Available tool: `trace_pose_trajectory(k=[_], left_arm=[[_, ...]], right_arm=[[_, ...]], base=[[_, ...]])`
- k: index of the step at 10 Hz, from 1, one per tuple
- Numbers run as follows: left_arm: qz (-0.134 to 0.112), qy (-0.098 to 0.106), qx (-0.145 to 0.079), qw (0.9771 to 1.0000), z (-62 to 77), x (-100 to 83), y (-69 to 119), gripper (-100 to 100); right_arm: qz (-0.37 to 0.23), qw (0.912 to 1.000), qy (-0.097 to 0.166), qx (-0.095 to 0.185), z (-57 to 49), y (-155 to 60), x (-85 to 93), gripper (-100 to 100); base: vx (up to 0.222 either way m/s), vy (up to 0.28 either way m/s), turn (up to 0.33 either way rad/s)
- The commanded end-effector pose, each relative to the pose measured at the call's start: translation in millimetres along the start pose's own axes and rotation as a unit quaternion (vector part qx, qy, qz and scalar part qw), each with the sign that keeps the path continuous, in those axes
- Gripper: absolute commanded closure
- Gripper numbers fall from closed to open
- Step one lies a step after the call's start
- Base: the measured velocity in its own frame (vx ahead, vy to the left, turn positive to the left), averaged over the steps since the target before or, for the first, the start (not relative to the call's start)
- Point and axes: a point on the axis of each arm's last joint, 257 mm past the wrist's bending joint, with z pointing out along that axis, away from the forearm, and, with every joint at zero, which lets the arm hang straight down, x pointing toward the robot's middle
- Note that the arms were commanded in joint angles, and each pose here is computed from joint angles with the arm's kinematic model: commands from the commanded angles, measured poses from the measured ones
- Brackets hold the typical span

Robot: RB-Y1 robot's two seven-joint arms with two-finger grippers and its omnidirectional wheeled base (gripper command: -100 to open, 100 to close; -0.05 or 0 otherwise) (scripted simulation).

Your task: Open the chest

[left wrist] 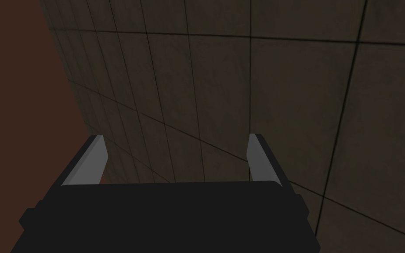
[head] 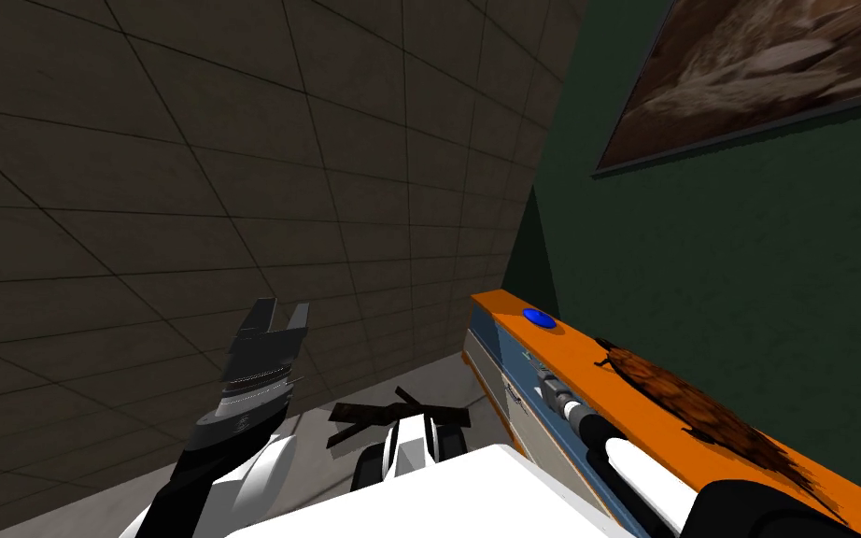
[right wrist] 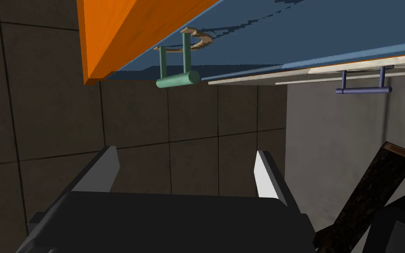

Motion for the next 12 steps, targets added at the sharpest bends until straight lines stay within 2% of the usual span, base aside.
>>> trace_pose_trajectory(k=[1, 8, 9, 10, 11, 12], left_arm=[[0.000, 0.000, 0.000, 1.0000, 0.0, 0.0, 0.0, 0], [0.000, 0.000, 0.000, 1.0000, 0.0, 0.0, 0.0, 0], [0.000, 0.000, 0.000, 1.0000, 0.0, 0.0, 0.0, 0], [0.000, 0.000, 0.000, 1.0000, 0.0, 0.0, 0.0, 0], [0.000, 0.000, 0.000, 1.0000, 0.0, 0.0, 0.0, 0], [0.000, 0.000, 0.000, 1.0000, 0.0, 0.0, 0.0, 0]], right_arm=[[-0.020, 0.9998, 0.001, 0.010, 3.7, 0, -10.2, -100], [-0.063, 0.9974, 0.004, 0.035, 13.1, -4, -38.6, -100], [-0.059, 0.9977, 0.003, 0.032, 11.9, -3, -35.8, -100], [-0.054, 0.9980, 0.010, 0.031, 16.7, 5, -39.8, -100], [-0.055, 0.9980, 0.007, 0.031, 13.6, 1, -38.4, -100], [-0.056, 0.9979, 0.007, 0.031, 13.9, 2, -38.7, 100]], base=[[-0.033, -0.120, 0.047], [-0.027, -0.109, 0.051], [-0.008, -0.043, 0.015], [0.059, -0.054, 0.109], [0.027, -0.031, 0.029], [0.005, -0.005, -0.004]])
